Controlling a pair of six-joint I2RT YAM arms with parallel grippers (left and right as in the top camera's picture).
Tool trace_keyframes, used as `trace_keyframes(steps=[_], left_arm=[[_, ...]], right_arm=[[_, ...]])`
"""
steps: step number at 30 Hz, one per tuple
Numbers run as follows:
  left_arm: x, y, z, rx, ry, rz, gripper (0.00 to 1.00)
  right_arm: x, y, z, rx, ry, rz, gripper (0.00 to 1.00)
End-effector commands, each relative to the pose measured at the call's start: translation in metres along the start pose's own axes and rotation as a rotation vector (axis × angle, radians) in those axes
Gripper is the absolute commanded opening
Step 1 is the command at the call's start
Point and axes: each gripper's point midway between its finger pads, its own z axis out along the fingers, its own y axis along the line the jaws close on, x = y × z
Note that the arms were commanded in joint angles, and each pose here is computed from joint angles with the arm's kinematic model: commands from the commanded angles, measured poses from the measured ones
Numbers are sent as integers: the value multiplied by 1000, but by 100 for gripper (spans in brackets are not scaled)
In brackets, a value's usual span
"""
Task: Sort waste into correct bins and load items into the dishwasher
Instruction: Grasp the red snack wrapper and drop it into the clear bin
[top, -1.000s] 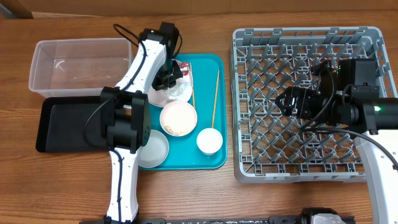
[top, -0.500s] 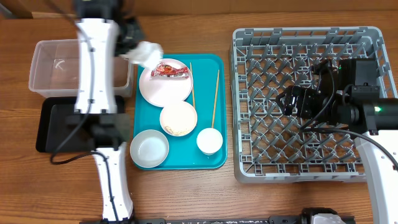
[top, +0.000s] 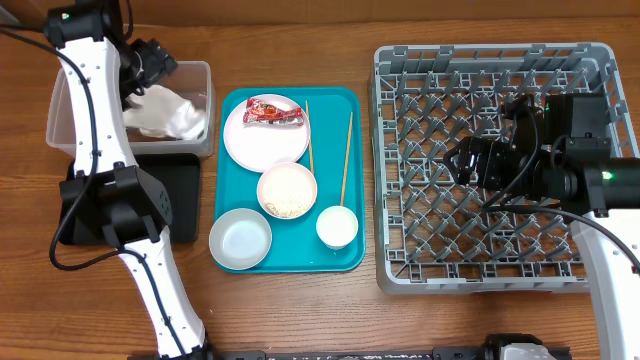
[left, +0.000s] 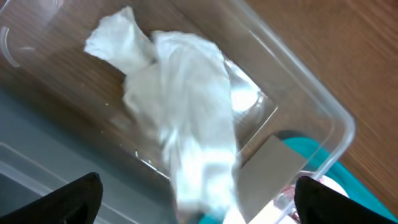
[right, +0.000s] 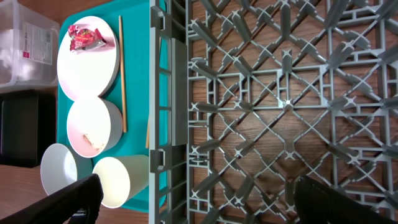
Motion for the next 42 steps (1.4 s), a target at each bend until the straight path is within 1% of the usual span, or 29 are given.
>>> trace_keyframes(steps=[1, 5, 7, 8, 9, 14, 18, 23, 25, 27, 28, 30, 34, 37, 42], left_arm=[[-5, -19, -37, 71, -71, 12, 100], [10, -57, -65, 178, -95, 125, 96], [38, -90, -65, 201, -66, 200, 91], [57, -108, -61, 191, -55, 251, 90], [68, -119, -56, 178, -55, 271, 88], [110, -152, -31, 65, -82, 237, 81], [142, -175, 0, 42, -48, 267, 78], [156, -176, 47, -1, 15, 216, 76], [163, -175, 61, 2, 70, 202, 74], [171, -172, 73, 4, 126, 196, 71], [176, -169, 80, -4, 159, 190, 68], [179, -160, 86, -41, 185, 158, 64], [179, -150, 88, -78, 194, 149, 59], [177, -145, 91, -103, 187, 157, 58], [187, -137, 125, -144, 232, 156, 57]], right_arm=[[-8, 4, -11, -1, -46, -14, 100], [-8, 4, -11, -1, -46, -14, 100], [-8, 4, -11, -1, -46, -14, 100], [-8, 4, -11, -1, -46, -14, 100], [-8, 4, -11, -1, -46, -14, 100], [-8, 4, -11, 0, -44, -13, 100], [-7, 3, -10, 0, -43, -13, 100], [-7, 3, -10, 0, -42, -13, 100], [-7, 3, -10, 1, -42, -13, 100], [-7, 2, -10, 4, -42, -13, 100], [-7, 2, -10, 8, -43, -12, 100], [-7, 2, -10, 8, -43, -12, 100], [-8, 2, -10, 8, -44, -13, 100], [-7, 2, -10, 8, -43, -12, 100], [-8, 2, -10, 8, -43, -13, 100]])
